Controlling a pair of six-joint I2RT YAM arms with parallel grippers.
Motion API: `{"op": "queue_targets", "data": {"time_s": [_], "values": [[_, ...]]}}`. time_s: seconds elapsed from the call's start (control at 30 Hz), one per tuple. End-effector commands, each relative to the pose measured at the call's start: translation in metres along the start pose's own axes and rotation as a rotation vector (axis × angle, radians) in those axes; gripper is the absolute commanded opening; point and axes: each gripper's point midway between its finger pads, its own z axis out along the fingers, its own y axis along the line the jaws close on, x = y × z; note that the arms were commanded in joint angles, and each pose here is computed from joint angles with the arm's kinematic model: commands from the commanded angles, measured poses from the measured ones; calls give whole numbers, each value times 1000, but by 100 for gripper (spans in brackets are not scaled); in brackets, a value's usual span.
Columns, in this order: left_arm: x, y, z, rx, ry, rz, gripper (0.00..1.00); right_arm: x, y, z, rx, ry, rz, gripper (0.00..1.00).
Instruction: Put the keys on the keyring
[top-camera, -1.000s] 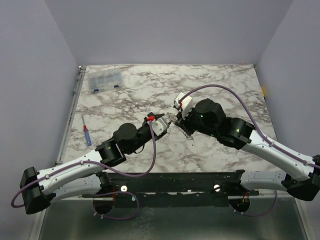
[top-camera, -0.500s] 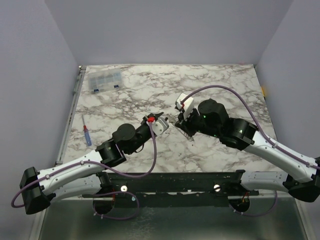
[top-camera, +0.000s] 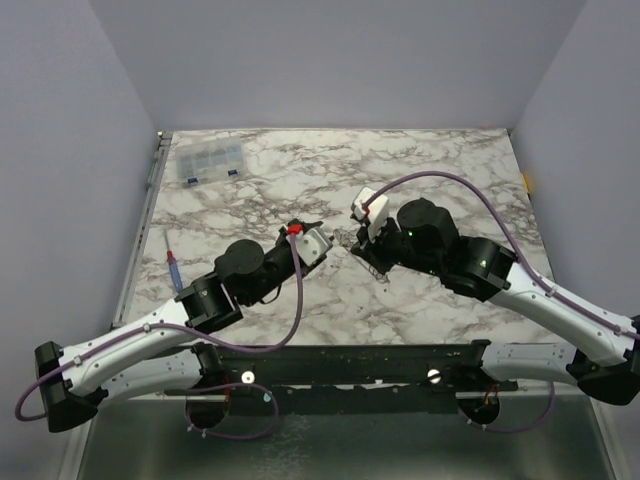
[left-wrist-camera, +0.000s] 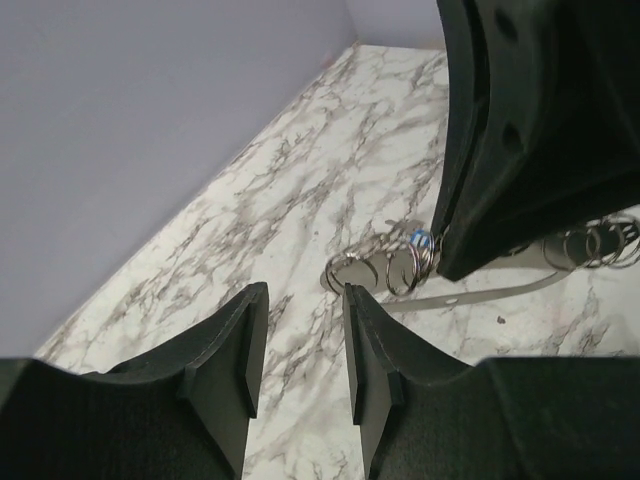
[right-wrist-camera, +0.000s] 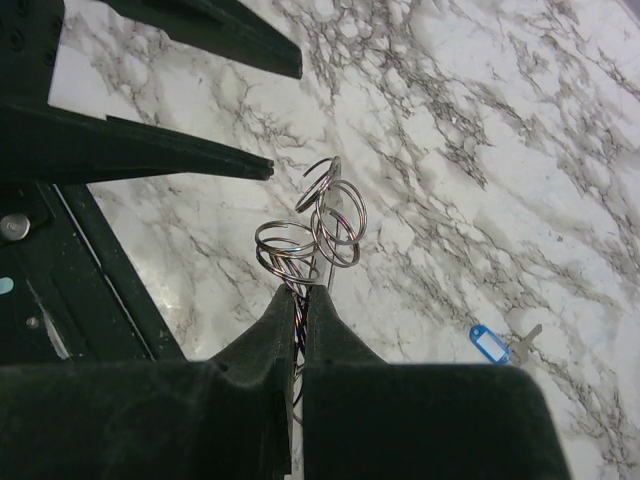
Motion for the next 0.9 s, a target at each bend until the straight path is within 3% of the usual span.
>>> {"op": "queue_targets", "data": {"time_s": [0.0, 0.13, 0.47, 0.87], "values": [[-13, -9, 5, 58, 38, -79, 41, 8, 0, 4, 0, 31, -22, 1], [-6, -19, 15, 106, 65, -33, 43, 5, 1, 3, -11, 27, -23, 1], [7, -16, 15, 120, 114, 130, 61, 5, 0, 0, -1, 33, -13, 0], [29, -7, 18, 50, 171, 170, 46, 1, 3, -2, -16, 25, -1, 1]]}}
